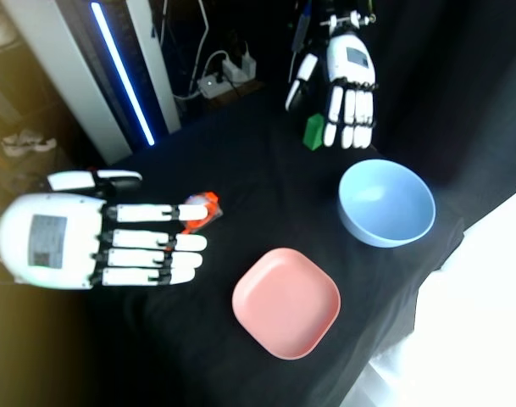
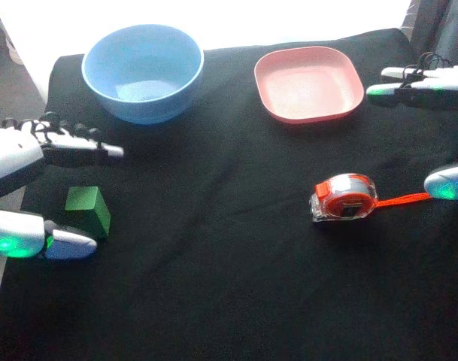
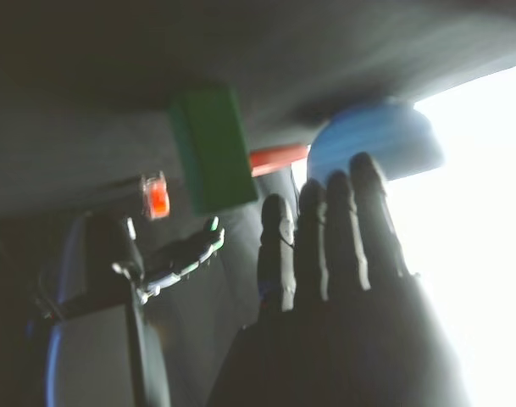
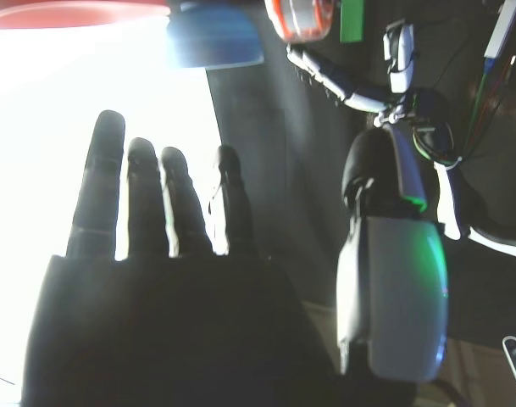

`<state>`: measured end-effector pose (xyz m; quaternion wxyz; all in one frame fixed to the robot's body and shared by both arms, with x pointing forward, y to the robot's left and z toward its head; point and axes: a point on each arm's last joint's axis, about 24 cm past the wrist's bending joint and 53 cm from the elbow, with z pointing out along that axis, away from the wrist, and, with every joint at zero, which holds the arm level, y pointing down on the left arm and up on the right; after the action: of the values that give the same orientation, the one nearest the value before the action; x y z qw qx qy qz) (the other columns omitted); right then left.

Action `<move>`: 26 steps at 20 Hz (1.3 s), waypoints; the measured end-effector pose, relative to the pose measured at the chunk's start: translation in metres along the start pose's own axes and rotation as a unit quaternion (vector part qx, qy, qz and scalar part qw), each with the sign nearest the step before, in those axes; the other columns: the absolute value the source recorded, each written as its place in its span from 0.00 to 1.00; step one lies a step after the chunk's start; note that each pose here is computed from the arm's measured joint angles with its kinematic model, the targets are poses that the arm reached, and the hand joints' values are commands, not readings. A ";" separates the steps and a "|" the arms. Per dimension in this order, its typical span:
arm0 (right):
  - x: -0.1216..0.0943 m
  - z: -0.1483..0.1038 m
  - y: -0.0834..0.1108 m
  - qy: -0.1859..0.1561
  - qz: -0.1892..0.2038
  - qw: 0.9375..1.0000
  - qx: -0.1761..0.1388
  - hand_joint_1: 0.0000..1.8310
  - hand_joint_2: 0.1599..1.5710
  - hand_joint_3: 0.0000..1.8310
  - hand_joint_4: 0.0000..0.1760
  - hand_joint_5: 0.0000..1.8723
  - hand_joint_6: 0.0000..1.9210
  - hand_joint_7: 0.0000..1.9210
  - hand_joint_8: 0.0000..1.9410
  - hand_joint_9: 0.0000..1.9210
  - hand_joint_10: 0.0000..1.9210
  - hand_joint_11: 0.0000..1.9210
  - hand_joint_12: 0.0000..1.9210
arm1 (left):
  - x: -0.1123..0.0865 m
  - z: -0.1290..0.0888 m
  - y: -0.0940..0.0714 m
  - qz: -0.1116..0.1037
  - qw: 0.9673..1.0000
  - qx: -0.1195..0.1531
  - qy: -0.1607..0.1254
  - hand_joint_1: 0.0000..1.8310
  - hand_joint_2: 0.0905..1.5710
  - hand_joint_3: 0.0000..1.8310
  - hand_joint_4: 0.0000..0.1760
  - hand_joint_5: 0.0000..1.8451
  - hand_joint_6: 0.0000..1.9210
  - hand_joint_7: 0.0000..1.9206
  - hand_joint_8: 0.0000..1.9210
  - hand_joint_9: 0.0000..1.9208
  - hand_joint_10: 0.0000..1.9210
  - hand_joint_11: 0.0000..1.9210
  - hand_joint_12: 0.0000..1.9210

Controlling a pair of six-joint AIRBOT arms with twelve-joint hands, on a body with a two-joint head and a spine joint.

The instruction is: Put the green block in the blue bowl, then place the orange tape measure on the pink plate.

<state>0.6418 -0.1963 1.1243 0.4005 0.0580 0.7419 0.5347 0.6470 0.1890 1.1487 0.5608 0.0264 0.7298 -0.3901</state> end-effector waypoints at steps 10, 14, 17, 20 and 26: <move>0.002 0.001 0.000 0.001 0.003 1.000 -0.001 0.31 0.70 0.00 0.46 0.13 0.00 0.04 0.00 0.04 0.00 0.00 0.36 | 0.002 0.006 -0.003 -0.008 1.000 0.004 -0.003 0.67 0.75 0.00 0.00 0.48 0.43 0.40 0.82 0.32 0.83 0.25 1.00; 0.002 0.001 0.000 0.001 0.003 1.000 -0.001 0.30 0.71 0.00 0.42 0.13 0.00 0.05 0.00 0.04 0.00 0.00 0.37 | -0.025 0.009 -0.021 -0.012 0.998 0.038 -0.049 0.69 0.68 0.00 0.00 0.65 0.22 0.48 0.64 0.42 0.47 0.16 0.79; 0.002 0.001 0.000 0.001 0.003 1.000 -0.001 0.29 0.70 0.00 0.58 0.12 0.00 0.05 0.00 0.06 0.00 0.00 0.42 | -0.065 0.007 -0.055 -0.004 0.989 0.096 -0.109 0.69 0.69 0.00 0.00 0.70 0.09 0.45 0.71 0.36 0.70 0.21 0.94; 0.003 0.002 -0.001 0.001 0.005 1.000 -0.001 0.31 0.70 0.00 0.64 0.12 0.00 0.05 0.00 0.05 0.00 0.00 0.38 | -0.107 0.015 -0.077 0.039 0.978 0.120 -0.167 0.68 0.67 0.00 0.00 0.68 0.22 0.50 0.58 0.43 0.47 0.21 0.77; 0.006 0.006 -0.004 0.003 0.006 1.000 -0.004 0.28 0.70 0.00 0.67 0.12 0.00 0.06 0.00 0.07 0.00 0.00 0.43 | -0.149 0.082 -0.055 0.034 0.980 0.065 -0.183 0.70 0.66 0.00 0.00 0.66 0.23 0.52 0.55 0.46 0.51 0.31 0.74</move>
<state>0.6436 -0.1904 1.1170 0.3953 0.0596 0.7408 0.5399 0.7411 0.1613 1.2978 0.6951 0.0155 0.5862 -0.4159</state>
